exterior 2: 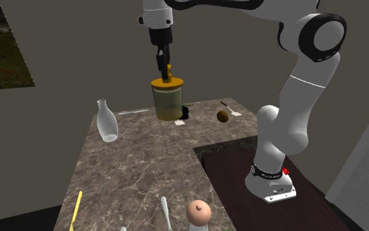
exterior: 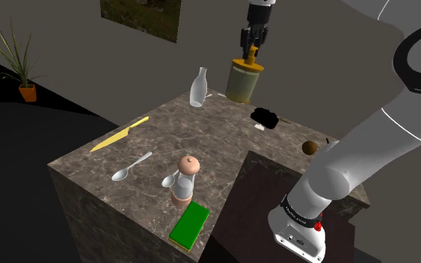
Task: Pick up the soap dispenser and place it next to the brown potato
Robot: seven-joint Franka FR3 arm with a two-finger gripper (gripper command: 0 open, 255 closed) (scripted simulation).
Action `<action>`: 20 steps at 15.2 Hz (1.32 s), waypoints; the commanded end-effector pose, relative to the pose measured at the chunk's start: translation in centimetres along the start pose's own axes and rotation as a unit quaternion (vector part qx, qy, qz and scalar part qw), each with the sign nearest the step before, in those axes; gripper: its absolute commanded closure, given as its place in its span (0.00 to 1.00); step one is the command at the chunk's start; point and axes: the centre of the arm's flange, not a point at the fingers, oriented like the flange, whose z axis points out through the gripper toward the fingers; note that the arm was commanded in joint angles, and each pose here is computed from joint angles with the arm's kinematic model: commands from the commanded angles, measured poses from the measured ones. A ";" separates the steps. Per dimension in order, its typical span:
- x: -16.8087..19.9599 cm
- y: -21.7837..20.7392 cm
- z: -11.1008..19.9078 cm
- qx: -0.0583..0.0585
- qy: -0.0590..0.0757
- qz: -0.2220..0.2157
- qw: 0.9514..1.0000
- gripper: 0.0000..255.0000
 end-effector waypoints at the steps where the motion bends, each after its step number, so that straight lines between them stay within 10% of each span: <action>1: -0.5 1.1 0.1 0.000 0.000 0.000 1.000 1.00; 20: -8.5 23.0 9.5 0.000 0.000 0.000 1.000 1.00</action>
